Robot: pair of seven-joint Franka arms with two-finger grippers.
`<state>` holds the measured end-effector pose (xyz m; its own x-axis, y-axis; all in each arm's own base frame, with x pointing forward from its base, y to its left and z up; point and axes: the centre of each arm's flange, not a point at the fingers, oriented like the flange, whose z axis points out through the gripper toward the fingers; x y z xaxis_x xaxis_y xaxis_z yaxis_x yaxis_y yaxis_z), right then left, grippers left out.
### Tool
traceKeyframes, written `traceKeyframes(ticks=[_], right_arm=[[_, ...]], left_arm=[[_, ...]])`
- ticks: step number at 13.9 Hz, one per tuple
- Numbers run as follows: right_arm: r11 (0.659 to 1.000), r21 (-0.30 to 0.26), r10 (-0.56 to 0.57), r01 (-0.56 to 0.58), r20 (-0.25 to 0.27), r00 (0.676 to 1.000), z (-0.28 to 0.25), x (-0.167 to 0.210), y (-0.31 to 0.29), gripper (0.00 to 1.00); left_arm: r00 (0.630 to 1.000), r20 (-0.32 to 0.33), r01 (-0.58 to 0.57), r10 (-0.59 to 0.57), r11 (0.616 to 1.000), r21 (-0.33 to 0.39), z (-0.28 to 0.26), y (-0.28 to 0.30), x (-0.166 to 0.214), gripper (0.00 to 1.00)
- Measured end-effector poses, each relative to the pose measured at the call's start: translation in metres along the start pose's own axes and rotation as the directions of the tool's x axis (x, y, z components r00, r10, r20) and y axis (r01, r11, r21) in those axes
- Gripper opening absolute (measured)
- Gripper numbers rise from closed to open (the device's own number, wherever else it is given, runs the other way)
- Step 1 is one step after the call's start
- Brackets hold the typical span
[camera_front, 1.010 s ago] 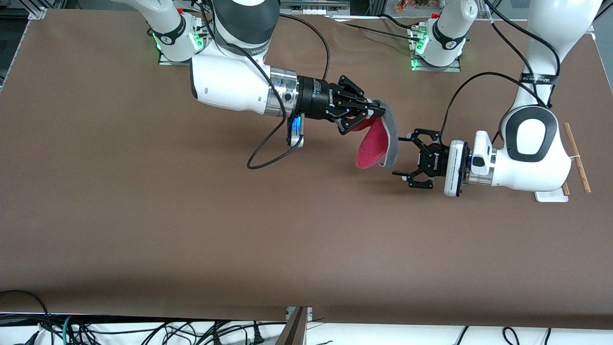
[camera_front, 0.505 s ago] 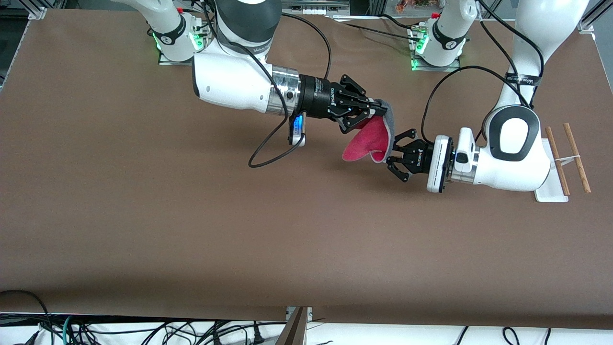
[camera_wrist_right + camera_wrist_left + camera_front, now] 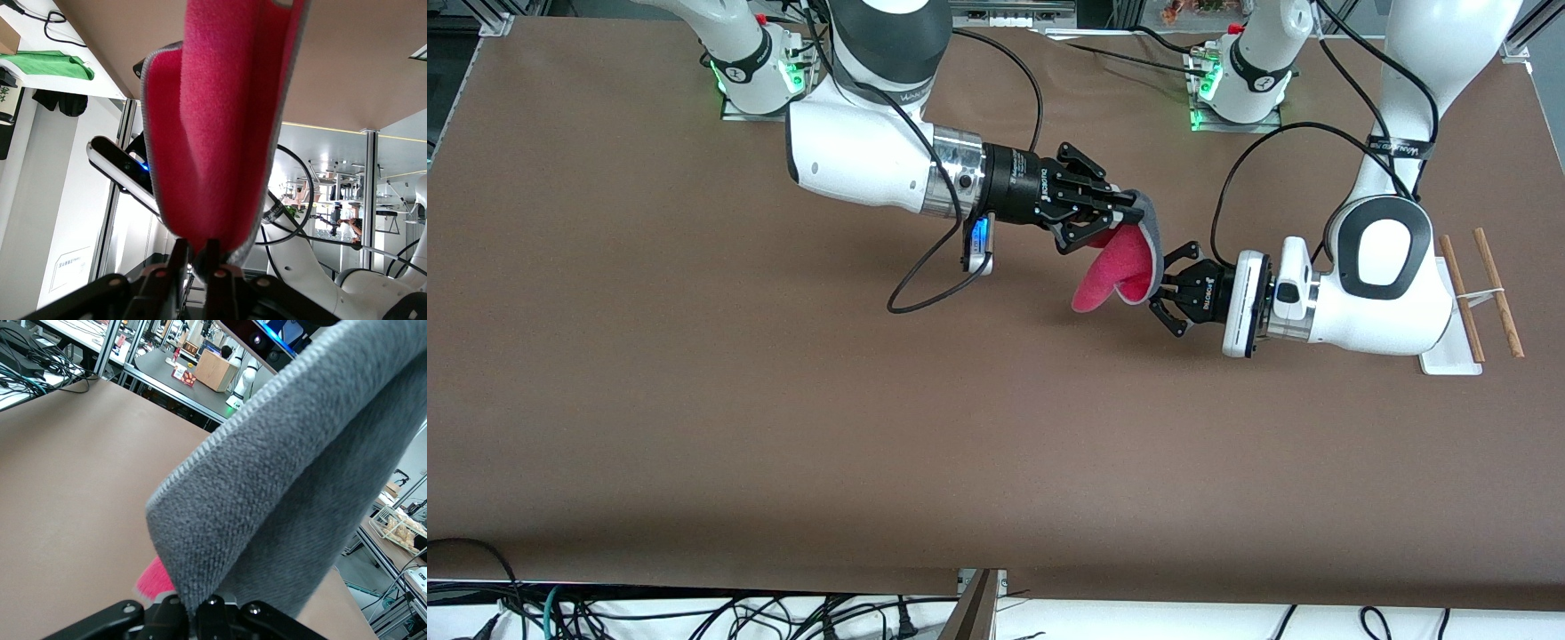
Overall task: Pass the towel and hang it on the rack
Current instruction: 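Grasp the towel with the left gripper and open the right gripper, then carry the towel to the rack with the left gripper while the right withdraws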
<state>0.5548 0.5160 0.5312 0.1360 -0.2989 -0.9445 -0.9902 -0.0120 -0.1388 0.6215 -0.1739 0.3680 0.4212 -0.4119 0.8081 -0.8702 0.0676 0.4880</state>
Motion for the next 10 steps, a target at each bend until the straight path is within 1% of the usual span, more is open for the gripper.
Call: traceKeyframes(ticks=[3,4,6,7,9,10], right_arm=[[1.000,0.014,0.003,-0.003,-0.006,1.000,-0.005,0.004,-0.005,0.56],[1.000,0.025,0.005,-0.004,-0.011,1.000,-0.011,0.007,-0.011,0.68],[0.999,0.045,0.002,-0.001,-0.024,1.000,-0.027,0.016,-0.027,0.89],[0.999,0.040,-0.015,0.017,-0.040,0.999,-0.037,0.021,-0.034,0.99],[0.996,-0.009,-0.088,0.087,-0.088,0.992,-0.057,0.034,-0.049,1.00],[0.991,-0.041,-0.132,0.128,-0.117,0.984,-0.070,0.042,-0.056,1.00]], left_arm=[[1.000,-0.001,0.001,-0.001,1.000,0.011,-0.008,-0.001,-0.001,0.03],[1.000,0.010,0.000,0.000,1.000,0.016,-0.011,-0.002,-0.003,0.03],[0.998,0.066,-0.005,0.003,1.000,0.027,-0.018,-0.003,-0.009,0.03],[0.994,0.110,-0.007,0.003,0.999,0.037,-0.027,-0.004,-0.015,0.03],[0.976,0.220,-0.010,-0.006,0.997,0.072,-0.060,-0.006,-0.033,0.03],[0.959,0.284,-0.020,-0.004,0.996,0.084,-0.083,-0.005,-0.039,0.03]])
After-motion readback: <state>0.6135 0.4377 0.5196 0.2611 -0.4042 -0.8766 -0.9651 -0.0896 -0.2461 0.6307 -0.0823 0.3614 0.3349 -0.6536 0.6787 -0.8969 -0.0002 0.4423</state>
